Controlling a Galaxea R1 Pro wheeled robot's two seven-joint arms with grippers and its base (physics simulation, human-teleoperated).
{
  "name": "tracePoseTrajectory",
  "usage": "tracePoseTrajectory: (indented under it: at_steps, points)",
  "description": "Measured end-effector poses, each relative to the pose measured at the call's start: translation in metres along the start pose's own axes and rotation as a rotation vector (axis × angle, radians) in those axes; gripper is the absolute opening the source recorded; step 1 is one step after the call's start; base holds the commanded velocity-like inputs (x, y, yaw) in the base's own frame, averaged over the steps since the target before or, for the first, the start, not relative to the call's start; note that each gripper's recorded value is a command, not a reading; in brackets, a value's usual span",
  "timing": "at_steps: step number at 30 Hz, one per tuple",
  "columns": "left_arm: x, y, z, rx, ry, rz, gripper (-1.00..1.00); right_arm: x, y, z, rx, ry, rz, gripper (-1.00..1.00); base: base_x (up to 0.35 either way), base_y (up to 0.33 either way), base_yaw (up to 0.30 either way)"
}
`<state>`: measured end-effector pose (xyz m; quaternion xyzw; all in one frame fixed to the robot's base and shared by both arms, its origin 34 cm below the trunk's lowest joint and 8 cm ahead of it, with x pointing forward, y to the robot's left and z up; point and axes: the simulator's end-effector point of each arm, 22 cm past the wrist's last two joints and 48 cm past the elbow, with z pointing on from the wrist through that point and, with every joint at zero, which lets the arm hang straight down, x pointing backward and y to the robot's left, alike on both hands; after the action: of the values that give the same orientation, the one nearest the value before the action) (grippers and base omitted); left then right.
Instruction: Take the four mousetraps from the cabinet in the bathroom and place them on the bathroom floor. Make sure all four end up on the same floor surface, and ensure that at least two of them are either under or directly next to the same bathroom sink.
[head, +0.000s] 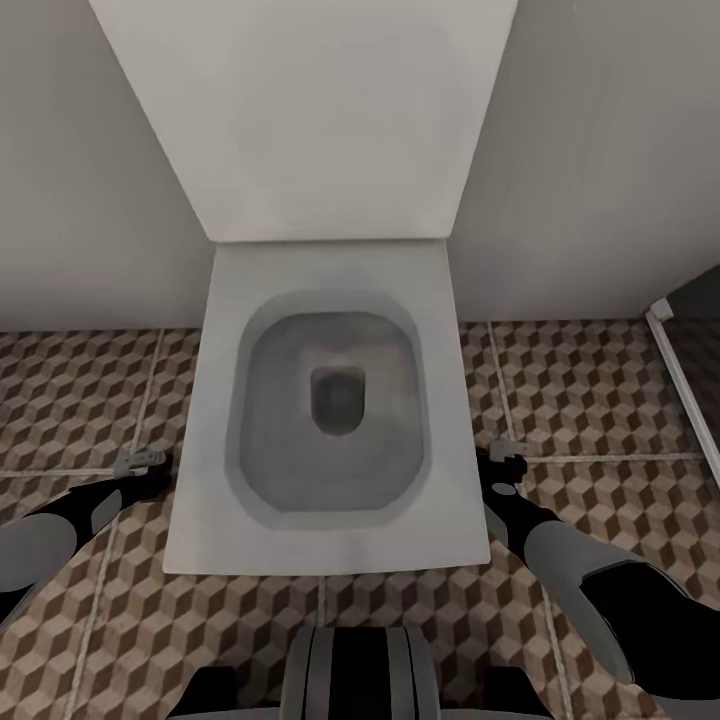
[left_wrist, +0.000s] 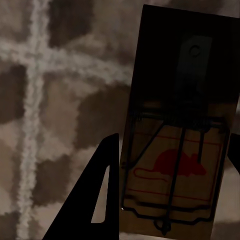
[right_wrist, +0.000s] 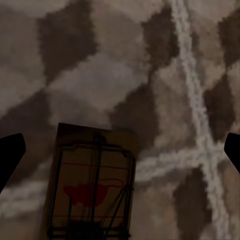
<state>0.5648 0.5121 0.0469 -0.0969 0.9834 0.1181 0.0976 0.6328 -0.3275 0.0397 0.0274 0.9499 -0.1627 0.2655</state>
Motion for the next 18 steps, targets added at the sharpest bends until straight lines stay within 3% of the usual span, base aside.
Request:
tracePoseTrajectory:
  at_steps: [1, 18]
  points:
    - [0.0000, 0.0002, 0.0000, 0.000, 0.000, 0.000, 1.00, 0.0000, 0.0000, 0.0000, 0.000, 0.000, 0.000, 1.00, 0.000, 0.000, 0.000]
    - [-0.0001, 0.0015, -0.0001, 0.000, 0.000, -0.001, 1.00, 0.0002, -0.0008, 0.0002, 0.002, 0.000, 0.000, 1.00, 0.000, 0.000, 0.000]
